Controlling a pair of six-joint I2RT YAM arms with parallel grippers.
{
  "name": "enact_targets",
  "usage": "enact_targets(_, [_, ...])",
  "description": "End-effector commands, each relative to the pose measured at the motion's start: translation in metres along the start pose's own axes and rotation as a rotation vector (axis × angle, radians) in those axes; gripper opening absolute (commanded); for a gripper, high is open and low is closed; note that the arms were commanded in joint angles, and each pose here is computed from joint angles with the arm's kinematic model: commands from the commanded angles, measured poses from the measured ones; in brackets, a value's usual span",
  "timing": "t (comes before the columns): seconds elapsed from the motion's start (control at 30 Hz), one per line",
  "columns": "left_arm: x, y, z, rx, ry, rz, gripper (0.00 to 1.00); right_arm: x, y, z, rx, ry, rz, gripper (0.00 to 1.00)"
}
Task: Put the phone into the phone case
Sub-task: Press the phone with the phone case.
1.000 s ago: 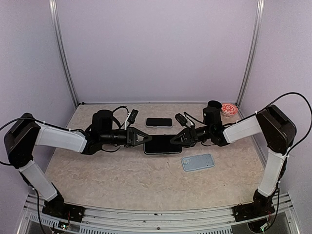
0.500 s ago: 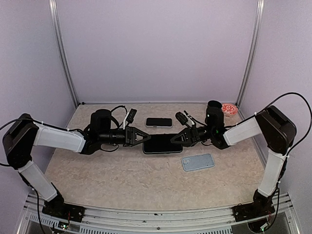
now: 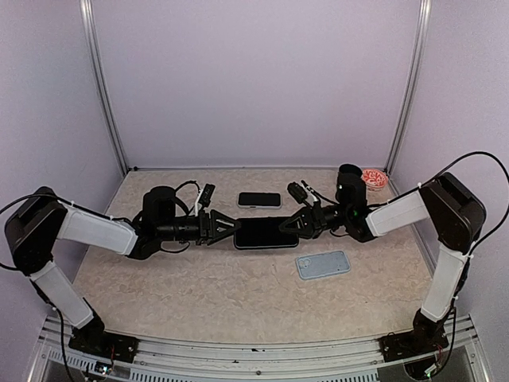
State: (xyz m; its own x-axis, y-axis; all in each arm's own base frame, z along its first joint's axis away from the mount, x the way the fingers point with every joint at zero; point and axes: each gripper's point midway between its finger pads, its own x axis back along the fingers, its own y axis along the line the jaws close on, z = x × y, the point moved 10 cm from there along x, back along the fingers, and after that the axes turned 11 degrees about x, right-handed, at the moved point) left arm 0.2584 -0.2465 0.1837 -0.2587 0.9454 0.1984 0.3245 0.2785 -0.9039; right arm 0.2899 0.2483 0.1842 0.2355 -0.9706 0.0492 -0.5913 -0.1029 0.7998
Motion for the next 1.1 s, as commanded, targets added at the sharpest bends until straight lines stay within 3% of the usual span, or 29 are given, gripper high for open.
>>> enact_targets(0.0, [-0.005,0.007,0.012,0.034,0.048,-0.007,0.56,0.005,0.023,-0.027,0.154,-0.043,0.03,0.0])
enact_targets(0.37, [-0.005,-0.003,0.009,0.026,0.047,0.021,0.59,0.011,0.015,-0.036,0.17,-0.058,0.157,0.0])
enact_targets(1.07, [-0.015,0.011,0.001,0.035,0.02,-0.034,0.59,0.011,0.02,-0.032,0.174,-0.056,0.111,0.0])
